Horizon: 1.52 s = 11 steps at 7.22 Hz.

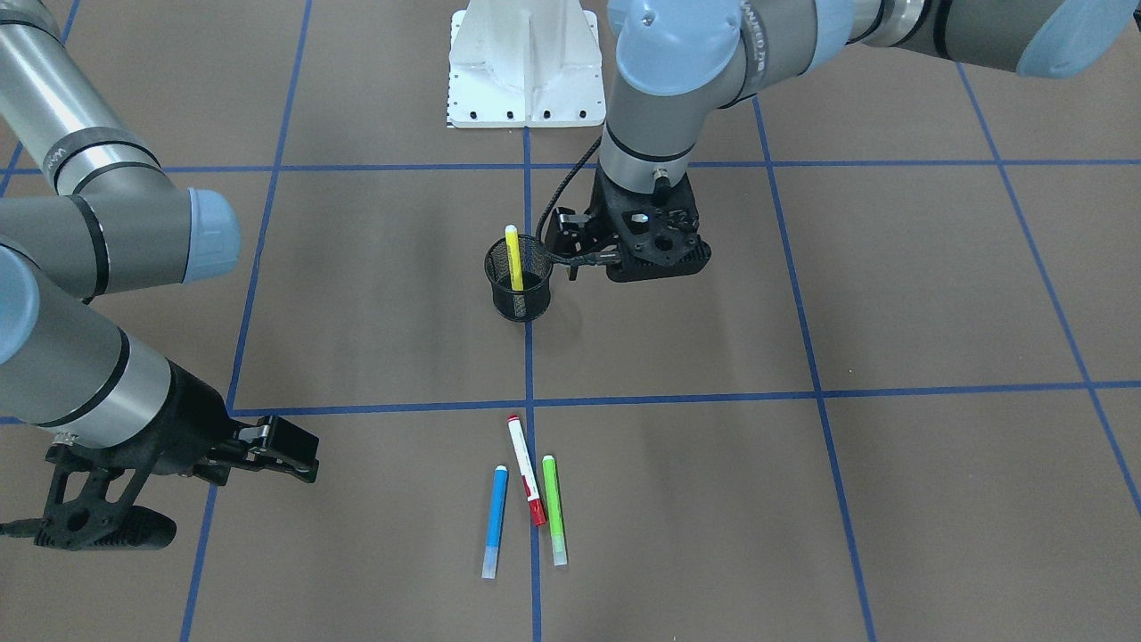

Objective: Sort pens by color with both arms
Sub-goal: 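Move the left gripper over the pen cup and lower it, then close the left gripper on the yellow highlighter in the cup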

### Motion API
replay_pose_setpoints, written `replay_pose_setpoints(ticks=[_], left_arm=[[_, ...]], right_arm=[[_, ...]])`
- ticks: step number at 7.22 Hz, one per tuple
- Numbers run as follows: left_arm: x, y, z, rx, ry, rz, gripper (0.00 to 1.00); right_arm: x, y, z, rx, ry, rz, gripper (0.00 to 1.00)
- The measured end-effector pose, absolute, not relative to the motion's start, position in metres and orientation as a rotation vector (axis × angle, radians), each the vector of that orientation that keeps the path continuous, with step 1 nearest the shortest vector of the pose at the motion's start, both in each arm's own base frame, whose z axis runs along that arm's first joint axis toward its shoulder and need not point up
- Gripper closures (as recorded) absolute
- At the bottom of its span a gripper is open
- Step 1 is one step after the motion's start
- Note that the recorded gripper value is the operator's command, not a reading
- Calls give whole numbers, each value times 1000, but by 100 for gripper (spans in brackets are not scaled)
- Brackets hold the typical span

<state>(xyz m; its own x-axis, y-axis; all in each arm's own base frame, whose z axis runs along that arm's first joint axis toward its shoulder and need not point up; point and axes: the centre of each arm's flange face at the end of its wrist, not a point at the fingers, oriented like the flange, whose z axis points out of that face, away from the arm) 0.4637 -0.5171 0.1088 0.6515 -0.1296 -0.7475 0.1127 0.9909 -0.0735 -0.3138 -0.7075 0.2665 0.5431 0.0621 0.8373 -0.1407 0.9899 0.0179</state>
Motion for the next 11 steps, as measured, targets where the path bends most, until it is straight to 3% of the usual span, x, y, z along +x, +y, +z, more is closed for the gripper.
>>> replay_pose_setpoints(ticks=[2,3,6,11], left_arm=[[517,-497,94,-75,825,-93,0],[537,-482,92,-100,818,-83,14],[568,-446,93,-154,808,-79,24],[585,-426,94,-157,827,-46,26]], right_arm=[[-313,-704,271,64,-989,123,0],[-313,-703,275,59,-986,124,0],[-310,-698,280,58,-989,123,0],[-307,-693,280,61,-994,119,0]])
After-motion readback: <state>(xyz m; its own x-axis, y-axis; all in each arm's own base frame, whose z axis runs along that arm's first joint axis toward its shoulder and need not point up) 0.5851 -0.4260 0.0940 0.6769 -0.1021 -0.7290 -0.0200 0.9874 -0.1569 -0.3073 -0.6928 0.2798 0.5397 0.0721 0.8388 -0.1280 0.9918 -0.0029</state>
